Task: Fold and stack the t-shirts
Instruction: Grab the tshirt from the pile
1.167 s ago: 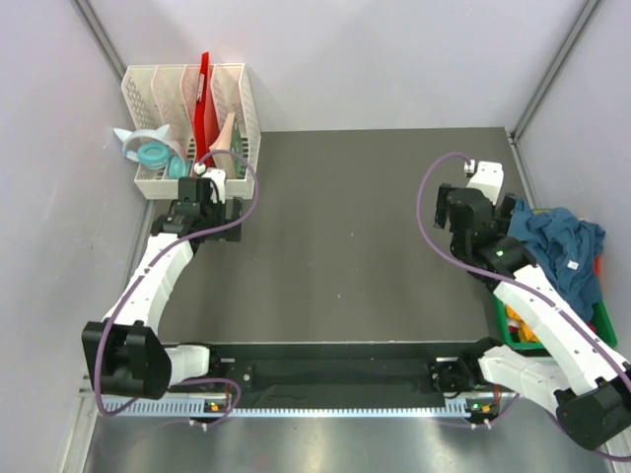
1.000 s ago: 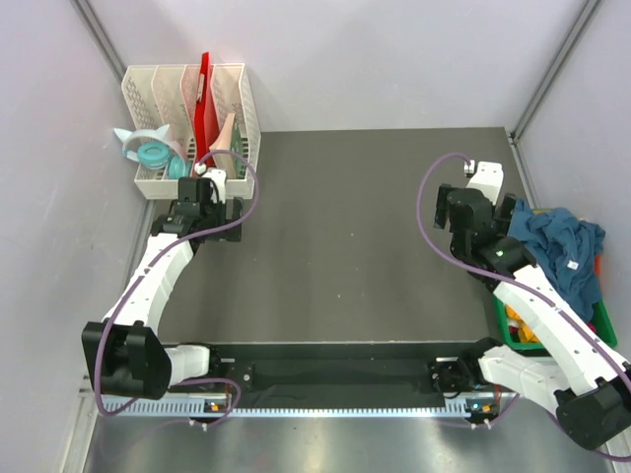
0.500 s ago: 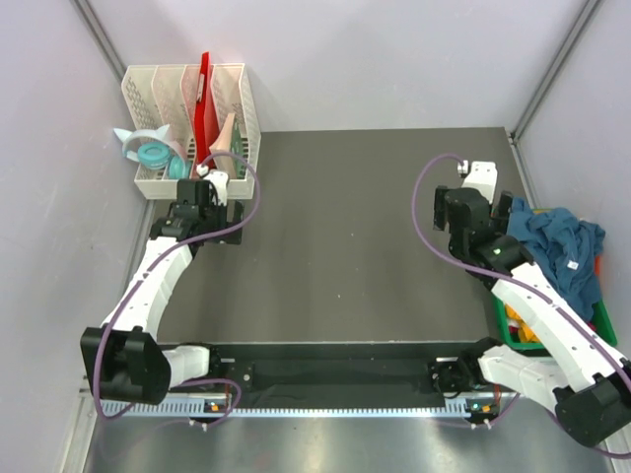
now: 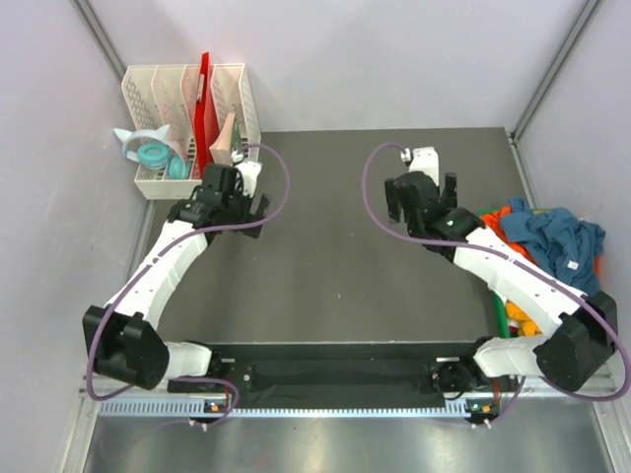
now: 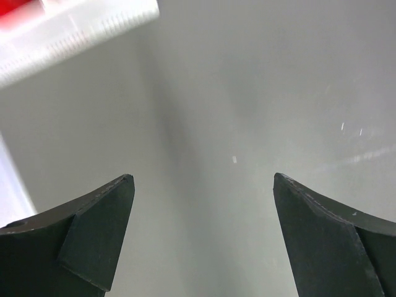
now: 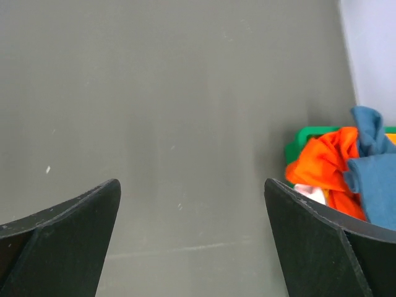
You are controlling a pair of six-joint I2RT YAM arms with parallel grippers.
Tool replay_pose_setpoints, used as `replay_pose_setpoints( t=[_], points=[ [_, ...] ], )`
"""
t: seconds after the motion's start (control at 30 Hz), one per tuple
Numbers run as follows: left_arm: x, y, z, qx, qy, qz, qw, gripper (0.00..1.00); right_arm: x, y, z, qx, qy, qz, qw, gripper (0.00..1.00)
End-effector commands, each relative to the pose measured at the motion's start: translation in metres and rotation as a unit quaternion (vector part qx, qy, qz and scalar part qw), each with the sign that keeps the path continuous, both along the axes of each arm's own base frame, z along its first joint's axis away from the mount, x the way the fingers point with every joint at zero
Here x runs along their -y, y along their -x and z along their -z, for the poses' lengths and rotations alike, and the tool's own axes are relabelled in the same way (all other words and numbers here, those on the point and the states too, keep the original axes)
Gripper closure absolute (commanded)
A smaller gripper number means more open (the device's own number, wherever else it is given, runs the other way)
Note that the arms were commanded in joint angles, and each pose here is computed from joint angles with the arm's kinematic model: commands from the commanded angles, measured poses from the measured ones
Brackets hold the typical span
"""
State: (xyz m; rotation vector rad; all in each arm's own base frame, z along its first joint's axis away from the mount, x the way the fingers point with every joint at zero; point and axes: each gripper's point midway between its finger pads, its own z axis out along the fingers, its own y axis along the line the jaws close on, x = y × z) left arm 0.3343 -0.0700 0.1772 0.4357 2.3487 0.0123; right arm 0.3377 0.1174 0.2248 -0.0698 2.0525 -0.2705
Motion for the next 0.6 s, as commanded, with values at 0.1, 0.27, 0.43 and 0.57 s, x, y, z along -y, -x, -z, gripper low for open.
replay_pose_setpoints(
  t=[0.1,0.27,0.43,0.57],
  points=[
    [-0.006,-0.049,-0.065,0.112,-0.056,-0.034,0.992,0.01,0.087,-0.013,-0.052,0.056,-0.041,0.119,0.991,0.02],
    [-0.002,-0.047,-0.051,0.117,-0.031,-0.032,0.992,0.02,0.160,0.015,-0.051,0.080,-0.058,0.215,0.972,0.11],
    [-0.009,-0.043,-0.008,0.057,0.002,-0.048,0.997,0.02,0.206,0.042,-0.023,0.060,-0.077,0.310,0.946,0.16],
    [-0.017,-0.040,0.006,0.036,0.017,-0.055,0.998,0.02,0.230,0.064,-0.021,0.068,-0.095,0.368,0.922,0.23]
  ],
)
